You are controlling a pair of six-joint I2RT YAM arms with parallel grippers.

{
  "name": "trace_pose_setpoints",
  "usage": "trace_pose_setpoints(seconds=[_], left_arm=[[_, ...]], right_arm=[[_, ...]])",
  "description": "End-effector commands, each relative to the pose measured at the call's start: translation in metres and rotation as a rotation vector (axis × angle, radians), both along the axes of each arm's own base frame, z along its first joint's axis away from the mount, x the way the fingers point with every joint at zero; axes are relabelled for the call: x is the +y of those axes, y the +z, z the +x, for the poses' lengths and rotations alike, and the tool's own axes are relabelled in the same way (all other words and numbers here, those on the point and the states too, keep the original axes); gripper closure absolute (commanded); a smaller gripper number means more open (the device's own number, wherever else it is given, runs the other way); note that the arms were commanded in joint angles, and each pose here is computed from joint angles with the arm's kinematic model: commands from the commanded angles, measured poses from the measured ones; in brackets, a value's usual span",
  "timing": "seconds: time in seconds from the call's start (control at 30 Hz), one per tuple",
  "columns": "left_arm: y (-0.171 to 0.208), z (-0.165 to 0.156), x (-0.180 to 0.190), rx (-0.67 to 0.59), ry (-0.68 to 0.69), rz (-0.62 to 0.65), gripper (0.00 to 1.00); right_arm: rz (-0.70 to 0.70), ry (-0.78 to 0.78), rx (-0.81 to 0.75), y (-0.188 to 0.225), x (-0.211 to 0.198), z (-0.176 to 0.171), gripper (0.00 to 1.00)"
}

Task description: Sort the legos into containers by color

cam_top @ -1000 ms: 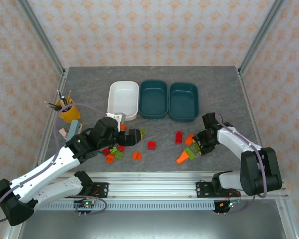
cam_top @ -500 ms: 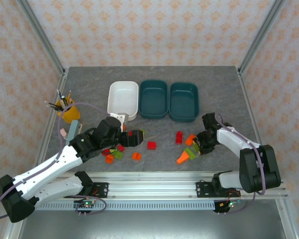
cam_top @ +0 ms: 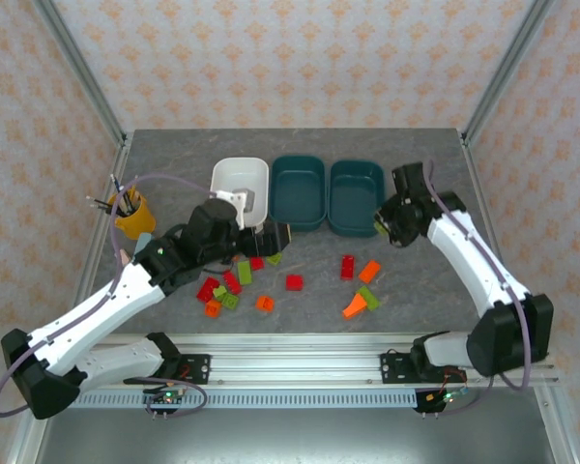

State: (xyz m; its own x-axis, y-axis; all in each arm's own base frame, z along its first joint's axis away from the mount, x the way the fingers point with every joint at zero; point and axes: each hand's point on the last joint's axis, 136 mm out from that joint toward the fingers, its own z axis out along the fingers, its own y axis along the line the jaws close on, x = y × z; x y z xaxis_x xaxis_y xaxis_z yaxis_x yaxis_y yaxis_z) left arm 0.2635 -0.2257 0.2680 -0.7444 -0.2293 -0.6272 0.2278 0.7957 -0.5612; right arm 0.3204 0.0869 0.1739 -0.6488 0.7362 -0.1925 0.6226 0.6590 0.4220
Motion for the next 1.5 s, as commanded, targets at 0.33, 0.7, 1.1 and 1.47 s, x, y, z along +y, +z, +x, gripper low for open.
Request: trace_pose_setpoints(seconds=[0.33, 0.7, 1.1, 1.47], left_arm=[[0.038, 0.099, -0.012, 0.041, 0.061, -0.013, 0.02], [0.008, 0.116, -0.004, 0.124, 0.123, 0.014, 0.03], [-0.023, 0.066, 0.060, 0.251, 0.291, 0.191, 0.05], [-0.121, -0.051, 0.160, 0.564, 0.593, 0.301, 0.06]], right_arm=[[-0.169, 0.195, 0.151, -0.067, 0.026, 0.129, 0.68], [-0.182, 0.219, 0.269, -0.122, 0.033, 0.150, 0.54], [-0.244, 0.321, -0.042, 0.010, 0.050, 0.144, 0.41], [-0.116, 0.931, -0.347, 0.029, 0.182, -0.015, 0.39]])
